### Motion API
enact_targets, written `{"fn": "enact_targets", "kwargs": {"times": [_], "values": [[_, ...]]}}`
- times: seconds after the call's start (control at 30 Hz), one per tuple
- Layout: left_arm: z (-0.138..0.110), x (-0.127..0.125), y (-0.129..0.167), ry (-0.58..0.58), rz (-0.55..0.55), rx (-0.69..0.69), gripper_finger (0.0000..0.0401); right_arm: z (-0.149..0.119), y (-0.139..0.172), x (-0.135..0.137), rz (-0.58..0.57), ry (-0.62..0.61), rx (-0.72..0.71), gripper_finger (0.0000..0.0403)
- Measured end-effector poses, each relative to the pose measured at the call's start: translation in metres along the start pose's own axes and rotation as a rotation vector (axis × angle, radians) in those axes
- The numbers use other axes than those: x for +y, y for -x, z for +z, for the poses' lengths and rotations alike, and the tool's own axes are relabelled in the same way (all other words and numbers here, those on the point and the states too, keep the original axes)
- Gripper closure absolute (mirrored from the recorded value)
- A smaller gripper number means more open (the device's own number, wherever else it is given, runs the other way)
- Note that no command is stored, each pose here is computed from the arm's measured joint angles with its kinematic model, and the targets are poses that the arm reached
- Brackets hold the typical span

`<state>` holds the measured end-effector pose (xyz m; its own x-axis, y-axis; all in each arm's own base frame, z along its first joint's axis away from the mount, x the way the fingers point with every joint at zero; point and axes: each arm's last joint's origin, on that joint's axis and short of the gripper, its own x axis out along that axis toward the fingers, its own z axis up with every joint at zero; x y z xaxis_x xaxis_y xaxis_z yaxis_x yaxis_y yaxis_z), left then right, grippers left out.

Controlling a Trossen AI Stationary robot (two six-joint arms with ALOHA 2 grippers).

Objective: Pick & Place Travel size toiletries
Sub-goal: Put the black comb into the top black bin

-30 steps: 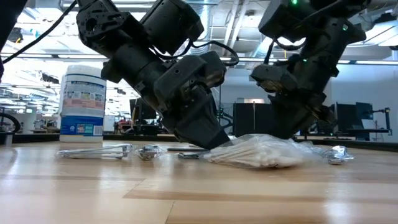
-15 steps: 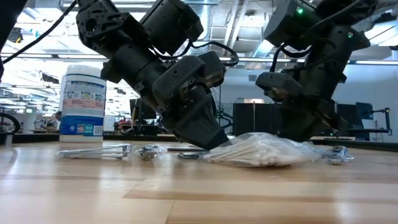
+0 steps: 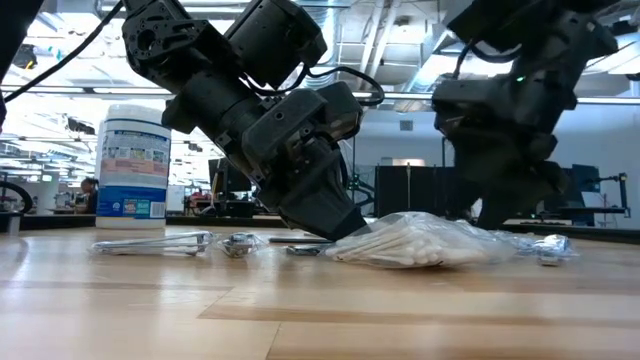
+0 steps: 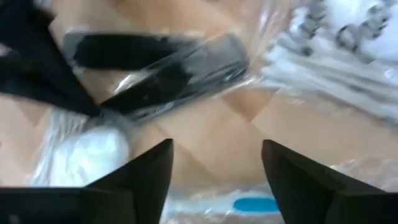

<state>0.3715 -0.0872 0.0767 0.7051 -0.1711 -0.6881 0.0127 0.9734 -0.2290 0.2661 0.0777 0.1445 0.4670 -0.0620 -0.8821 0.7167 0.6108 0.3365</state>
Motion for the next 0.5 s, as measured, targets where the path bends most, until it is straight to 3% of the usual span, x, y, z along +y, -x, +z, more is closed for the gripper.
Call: {"fn": "enact_targets", "kwargs": {"times": [0.27, 0.5], "values": [[0.000, 0.000, 0.000, -0.024, -0.001, 0.001, 0.0398, 0.017, -0.010, -0.012, 0.004, -0.089, -0.045, 0.0138], [0.000, 0.000, 0.000, -0.030, -0.001, 0.001, 0.0398, 0.018, -0.020, -0.021, 0.144, -0.170, -0.031, 0.0138]]}}
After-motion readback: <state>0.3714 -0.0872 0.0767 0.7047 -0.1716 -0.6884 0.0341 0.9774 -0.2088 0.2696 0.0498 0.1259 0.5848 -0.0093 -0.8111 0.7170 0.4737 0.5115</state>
